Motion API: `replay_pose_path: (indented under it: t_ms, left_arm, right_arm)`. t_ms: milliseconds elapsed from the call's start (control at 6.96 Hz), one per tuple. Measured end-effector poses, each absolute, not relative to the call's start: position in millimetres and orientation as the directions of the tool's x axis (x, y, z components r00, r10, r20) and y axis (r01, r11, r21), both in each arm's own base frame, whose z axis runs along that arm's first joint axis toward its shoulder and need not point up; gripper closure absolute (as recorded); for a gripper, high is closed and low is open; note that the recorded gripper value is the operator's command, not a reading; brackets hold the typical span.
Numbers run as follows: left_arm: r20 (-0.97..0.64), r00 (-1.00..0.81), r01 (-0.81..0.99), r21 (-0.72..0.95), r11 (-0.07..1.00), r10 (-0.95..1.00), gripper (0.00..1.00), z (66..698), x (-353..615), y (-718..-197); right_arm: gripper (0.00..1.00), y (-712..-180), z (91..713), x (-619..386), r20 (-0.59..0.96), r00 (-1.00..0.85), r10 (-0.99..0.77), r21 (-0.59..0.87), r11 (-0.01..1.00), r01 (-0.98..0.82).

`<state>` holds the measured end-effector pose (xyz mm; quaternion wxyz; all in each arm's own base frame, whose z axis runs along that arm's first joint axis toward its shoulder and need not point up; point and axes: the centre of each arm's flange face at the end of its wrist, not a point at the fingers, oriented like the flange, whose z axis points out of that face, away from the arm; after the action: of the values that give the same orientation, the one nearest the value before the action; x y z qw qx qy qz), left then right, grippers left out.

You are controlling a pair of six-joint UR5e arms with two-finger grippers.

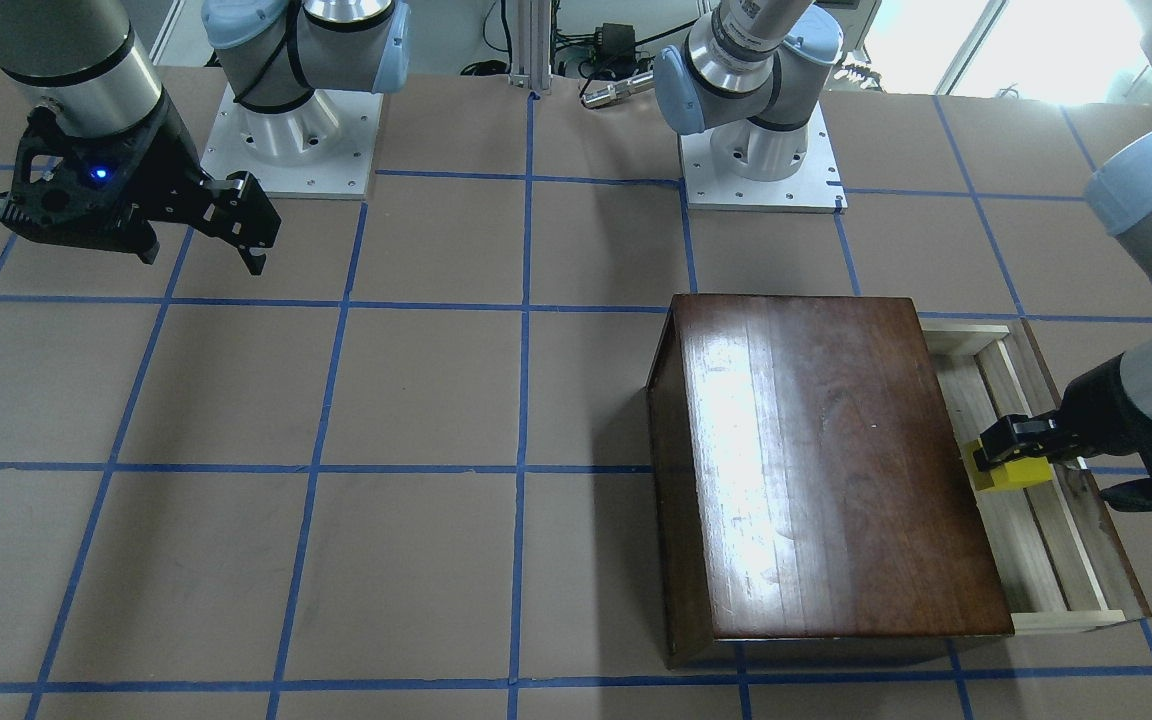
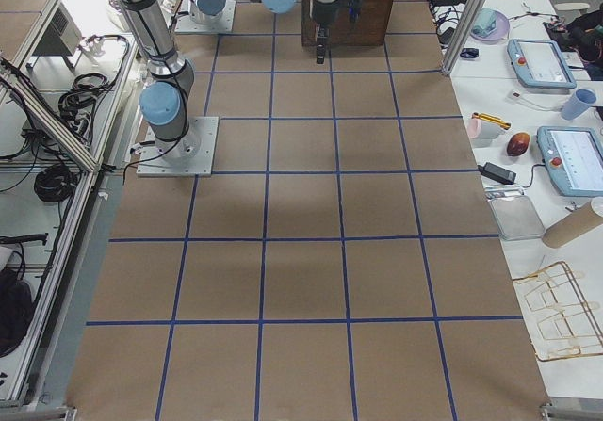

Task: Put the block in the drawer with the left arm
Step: 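Open the left gripper to drop the cube into the drawer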

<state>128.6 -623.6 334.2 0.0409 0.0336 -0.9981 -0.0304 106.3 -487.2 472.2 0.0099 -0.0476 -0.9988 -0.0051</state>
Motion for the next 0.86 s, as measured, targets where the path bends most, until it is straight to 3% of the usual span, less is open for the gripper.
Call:
replay_pose_path:
  t_ms: [862]
  left_arm:
    - [0.055, -0.997, -0.052, 0.01, 0.999, -0.053, 0.0, 401.7, 110.8, -600.7]
  right_arm:
    - [0.0, -487.2, 472.2, 106.3, 0.02, -0.995, 0.095, 0.009, 0.995, 0.095]
